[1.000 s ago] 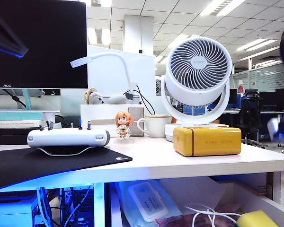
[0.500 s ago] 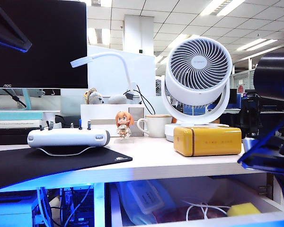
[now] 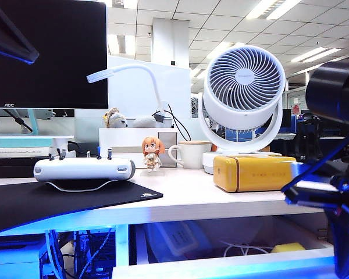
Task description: Open the drawer, place the cleaning sponge inside, then close the drawer.
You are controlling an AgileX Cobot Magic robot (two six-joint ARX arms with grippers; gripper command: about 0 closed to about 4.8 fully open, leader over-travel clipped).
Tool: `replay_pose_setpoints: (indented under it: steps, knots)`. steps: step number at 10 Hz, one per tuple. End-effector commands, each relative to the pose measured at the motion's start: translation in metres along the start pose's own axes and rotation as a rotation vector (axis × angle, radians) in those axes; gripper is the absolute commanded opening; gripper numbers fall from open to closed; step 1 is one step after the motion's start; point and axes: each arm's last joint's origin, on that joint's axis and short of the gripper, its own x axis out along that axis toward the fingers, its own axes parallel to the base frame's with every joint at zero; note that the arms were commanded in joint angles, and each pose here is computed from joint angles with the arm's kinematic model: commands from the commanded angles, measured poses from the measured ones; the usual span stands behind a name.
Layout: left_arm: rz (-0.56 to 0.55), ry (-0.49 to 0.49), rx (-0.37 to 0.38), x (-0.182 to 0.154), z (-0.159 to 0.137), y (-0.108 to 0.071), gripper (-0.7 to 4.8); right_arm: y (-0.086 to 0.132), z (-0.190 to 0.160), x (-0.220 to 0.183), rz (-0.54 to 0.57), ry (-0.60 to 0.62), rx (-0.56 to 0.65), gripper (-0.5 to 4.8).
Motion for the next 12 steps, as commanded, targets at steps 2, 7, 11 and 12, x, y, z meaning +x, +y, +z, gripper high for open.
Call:
replay_pose_setpoints:
  steps: [2, 7, 11, 12]
  knots:
    - [-0.005, -0.016, 0.003, -0.001, 0.002, -0.001, -0.06, 0.003, 0.012, 0.015, 0.019, -0.084, -0.007, -0.08]
    - [-0.005, -0.016, 0.003, -0.001, 0.002, -0.001, -0.06, -0.019, 0.042, 0.016, 0.012, -0.264, 0.092, -0.07]
    - [-0.009, -0.014, 0.002, -0.001, 0.002, -0.001, -0.06, -0.016, 0.058, 0.029, 0.047, -0.298, 0.090, -0.07]
    - [-0.009, -0.015, 0.003, -0.001, 0.002, -0.001, -0.06, -0.013, 0.070, 0.031, 0.063, -0.365, 0.087, -0.08]
